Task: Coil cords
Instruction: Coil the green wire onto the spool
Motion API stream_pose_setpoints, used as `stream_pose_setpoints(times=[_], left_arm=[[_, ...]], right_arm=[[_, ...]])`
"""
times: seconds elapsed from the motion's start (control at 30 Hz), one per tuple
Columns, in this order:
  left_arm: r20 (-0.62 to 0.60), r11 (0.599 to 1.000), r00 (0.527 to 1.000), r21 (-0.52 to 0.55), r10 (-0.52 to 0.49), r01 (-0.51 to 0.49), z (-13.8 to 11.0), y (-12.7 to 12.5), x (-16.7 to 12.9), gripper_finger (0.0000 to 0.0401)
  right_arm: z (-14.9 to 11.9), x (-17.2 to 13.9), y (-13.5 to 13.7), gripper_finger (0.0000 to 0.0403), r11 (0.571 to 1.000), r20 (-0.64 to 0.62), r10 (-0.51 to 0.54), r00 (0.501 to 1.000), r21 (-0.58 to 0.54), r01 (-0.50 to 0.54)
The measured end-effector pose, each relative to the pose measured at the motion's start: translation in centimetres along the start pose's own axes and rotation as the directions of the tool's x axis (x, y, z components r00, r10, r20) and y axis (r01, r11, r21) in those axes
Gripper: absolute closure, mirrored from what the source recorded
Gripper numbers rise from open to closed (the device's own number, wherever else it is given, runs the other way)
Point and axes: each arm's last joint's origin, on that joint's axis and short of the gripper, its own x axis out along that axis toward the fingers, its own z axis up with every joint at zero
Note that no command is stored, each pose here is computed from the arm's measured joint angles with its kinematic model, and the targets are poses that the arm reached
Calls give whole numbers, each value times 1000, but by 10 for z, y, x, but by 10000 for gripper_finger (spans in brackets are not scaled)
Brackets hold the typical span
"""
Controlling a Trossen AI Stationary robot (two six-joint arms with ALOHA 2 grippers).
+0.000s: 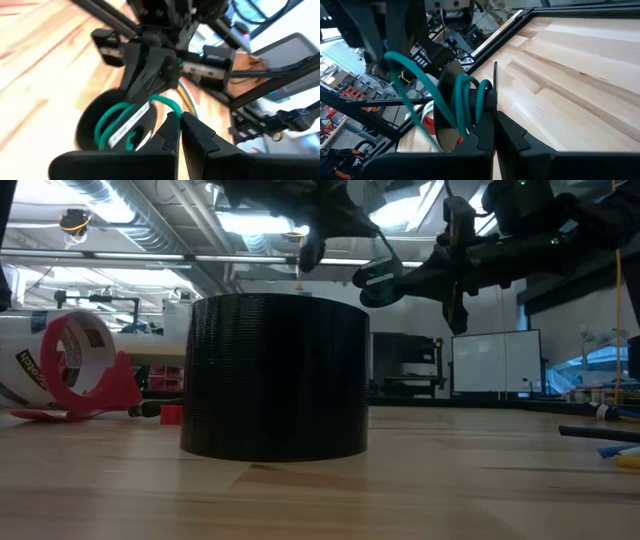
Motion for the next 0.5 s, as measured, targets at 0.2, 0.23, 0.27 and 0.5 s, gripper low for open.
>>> stream_pose_setpoints(times=[0.2,0.23,0.27,0.5], left_arm=[[-33,996,996,30,80,-79,-3,0,-9,399],[-41,996,995,37,87,-85,-4,1,-9,399],[-45,995,994,47,95,-93,-5,1,-9,399],[-44,988,989,69,140,-137,-6,3,-9,399]], right_arm=[[-2,0,-1,398,1000,-24,11,1000,2,-11],[-1,0,0,398,1000,-22,16,1000,1,-16],[-1,0,0,398,1000,-20,17,1000,1,-17],[-1,0,0,398,1000,-14,23,1000,1,-23]])
